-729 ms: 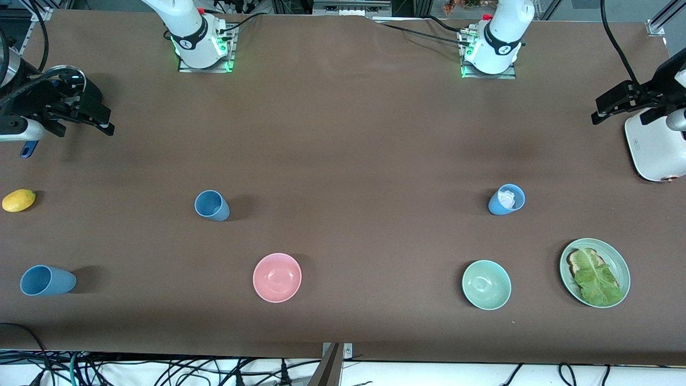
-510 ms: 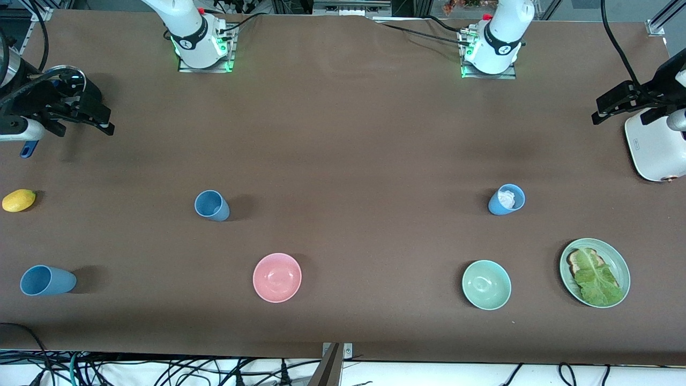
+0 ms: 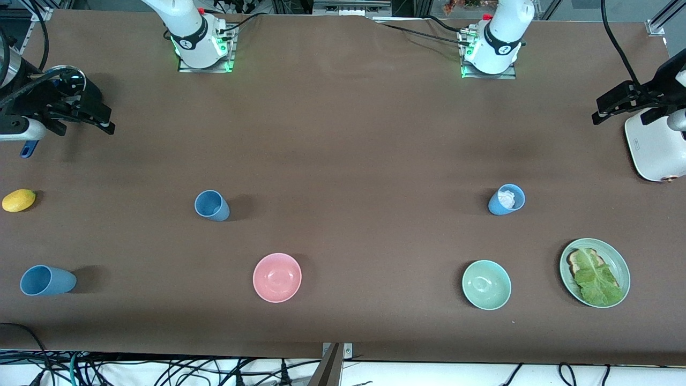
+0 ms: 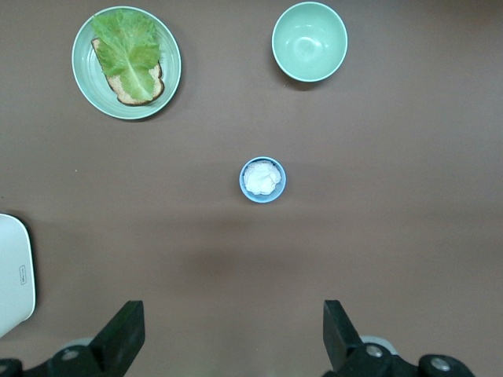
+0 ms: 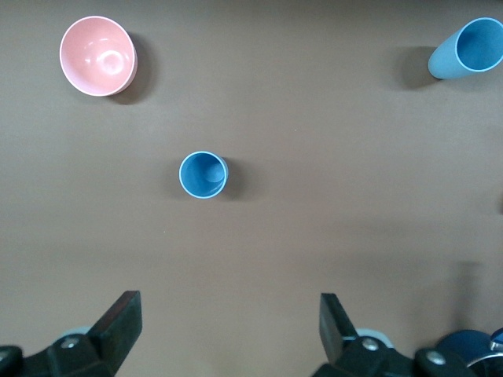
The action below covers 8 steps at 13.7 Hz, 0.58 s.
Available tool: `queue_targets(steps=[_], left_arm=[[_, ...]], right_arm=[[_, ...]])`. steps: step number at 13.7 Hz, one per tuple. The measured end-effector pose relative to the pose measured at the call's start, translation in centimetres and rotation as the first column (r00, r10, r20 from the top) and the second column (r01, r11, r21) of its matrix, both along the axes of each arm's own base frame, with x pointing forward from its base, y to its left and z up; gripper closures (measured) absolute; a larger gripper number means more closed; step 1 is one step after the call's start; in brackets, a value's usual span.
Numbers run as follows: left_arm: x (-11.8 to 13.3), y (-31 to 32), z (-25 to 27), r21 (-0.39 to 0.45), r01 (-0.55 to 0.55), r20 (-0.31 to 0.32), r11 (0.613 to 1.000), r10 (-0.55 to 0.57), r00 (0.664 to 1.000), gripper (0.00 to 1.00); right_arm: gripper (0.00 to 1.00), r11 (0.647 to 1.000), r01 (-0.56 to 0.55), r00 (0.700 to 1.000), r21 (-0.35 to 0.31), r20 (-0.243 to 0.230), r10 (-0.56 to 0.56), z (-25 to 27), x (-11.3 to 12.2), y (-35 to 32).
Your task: Stack blue cups with both arms
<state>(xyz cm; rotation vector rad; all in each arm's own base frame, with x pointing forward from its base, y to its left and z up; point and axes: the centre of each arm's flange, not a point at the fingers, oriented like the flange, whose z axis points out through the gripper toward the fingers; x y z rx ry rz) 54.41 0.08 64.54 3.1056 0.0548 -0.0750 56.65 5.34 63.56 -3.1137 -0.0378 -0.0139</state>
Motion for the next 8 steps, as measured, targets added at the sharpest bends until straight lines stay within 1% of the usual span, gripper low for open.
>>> queue_targets(steps=[8], left_arm=[[0.00,0.00,0.00,0.000,0.000,0.000,1.000,0.000,1.000,0.00]], right_arm=[[0.00,1.000,0.000,1.000,0.000,-0.006,0.000,0.18,-0.24,-0.05]])
